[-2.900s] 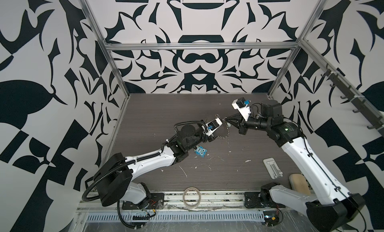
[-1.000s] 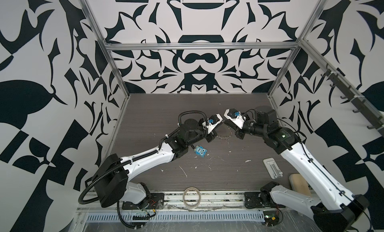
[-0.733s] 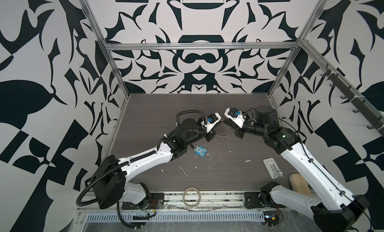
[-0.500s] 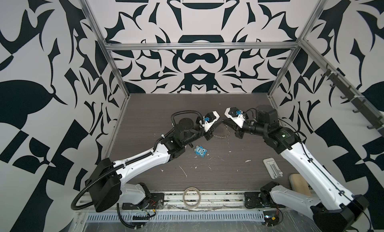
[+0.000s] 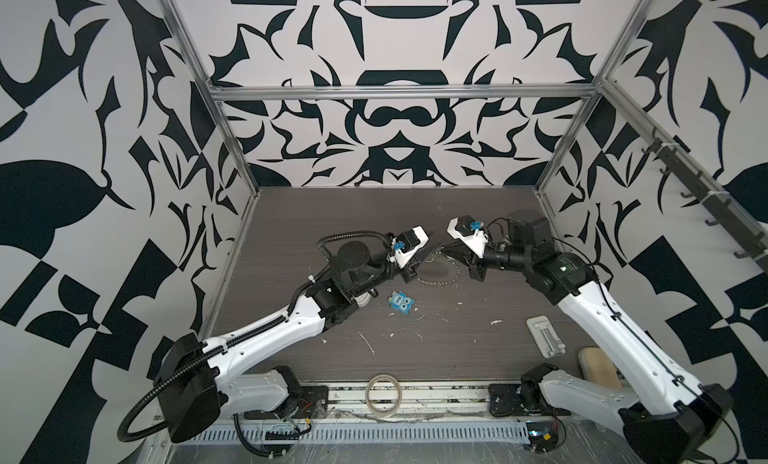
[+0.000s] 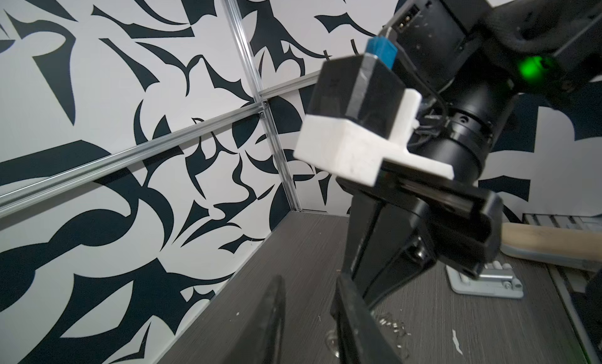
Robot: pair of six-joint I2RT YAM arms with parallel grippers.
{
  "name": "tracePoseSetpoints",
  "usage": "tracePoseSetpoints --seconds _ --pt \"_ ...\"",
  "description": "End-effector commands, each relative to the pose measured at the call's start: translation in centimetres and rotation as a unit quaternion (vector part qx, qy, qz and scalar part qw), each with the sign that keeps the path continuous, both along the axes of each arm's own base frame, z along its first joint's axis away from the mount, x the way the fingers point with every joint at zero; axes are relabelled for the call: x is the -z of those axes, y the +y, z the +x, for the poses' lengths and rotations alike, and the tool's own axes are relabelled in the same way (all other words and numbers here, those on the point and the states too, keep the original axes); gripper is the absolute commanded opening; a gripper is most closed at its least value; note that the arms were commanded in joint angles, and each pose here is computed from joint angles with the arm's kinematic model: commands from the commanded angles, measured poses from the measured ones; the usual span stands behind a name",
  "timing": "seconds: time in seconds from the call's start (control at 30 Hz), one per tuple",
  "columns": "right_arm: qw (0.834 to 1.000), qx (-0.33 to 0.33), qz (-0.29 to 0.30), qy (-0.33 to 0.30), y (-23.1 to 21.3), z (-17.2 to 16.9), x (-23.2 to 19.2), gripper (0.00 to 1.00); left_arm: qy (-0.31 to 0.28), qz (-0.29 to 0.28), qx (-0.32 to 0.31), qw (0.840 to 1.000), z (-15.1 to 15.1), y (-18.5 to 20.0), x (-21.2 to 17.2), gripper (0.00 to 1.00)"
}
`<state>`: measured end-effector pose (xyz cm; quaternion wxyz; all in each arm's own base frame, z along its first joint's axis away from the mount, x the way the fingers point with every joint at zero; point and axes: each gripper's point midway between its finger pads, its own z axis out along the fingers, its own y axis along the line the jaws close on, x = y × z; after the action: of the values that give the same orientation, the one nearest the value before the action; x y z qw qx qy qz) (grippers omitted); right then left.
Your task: Remove the keys from the keyring
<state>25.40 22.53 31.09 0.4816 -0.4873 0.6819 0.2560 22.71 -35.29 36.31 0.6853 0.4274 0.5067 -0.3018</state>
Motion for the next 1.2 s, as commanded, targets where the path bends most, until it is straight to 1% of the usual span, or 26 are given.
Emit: tracePoseSetpoints --seconds 0.0,0.1,0.3,0.33,0.4,0.47,0.67,0.97,1.17 --pt "0.999 -0.008 0.031 -0.027 0.2 -0.2 -3.0 0.00 -0.021 0.016 0.019 0.999 -0.8 0.0 1.6 0.30" --pt "0.999 -0.008 0.035 -0.025 0.2 -0.2 -3.3 0.00 -0.021 0.036 0.024 0.999 -0.8 -0.3 3.0 0.30" --pt "0.999 -0.010 0.040 -0.026 0.2 -0.3 -3.8 0.00 -0.055 0.039 0.029 0.997 -0.7 -0.9 4.6 0.28" --pt "0.999 -0.010 0.041 -0.025 0.2 -0.3 -3.9 0.00 -0.061 0.037 0.030 0.997 -0.8 -0.9 4.4 0.26" --pt "0.999 -0.011 0.043 -0.026 0.3 -0.3 -4.0 0.00 -0.054 0.048 0.034 0.997 -0.3 -1.6 5.6 0.24" --pt "0.999 -0.011 0.044 -0.023 0.3 -0.4 -4.0 0.00 -0.052 0.045 0.031 0.997 -0.1 -1.8 5.7 0.23" --pt "0.999 -0.011 0.047 -0.018 0.3 -0.4 -4.0 0.00 -0.056 0.039 0.011 0.998 0.8 -1.9 5.5 0.21" --pt "0.999 -0.010 0.047 -0.010 0.4 -0.4 -3.8 0.00 -0.072 0.011 -0.006 0.997 1.4 -1.9 4.1 0.17" --pt "0.999 -0.004 0.050 -0.005 0.3 -0.2 -3.8 0.00 -0.081 -0.004 -0.032 0.996 2.0 -1.6 3.6 0.13"
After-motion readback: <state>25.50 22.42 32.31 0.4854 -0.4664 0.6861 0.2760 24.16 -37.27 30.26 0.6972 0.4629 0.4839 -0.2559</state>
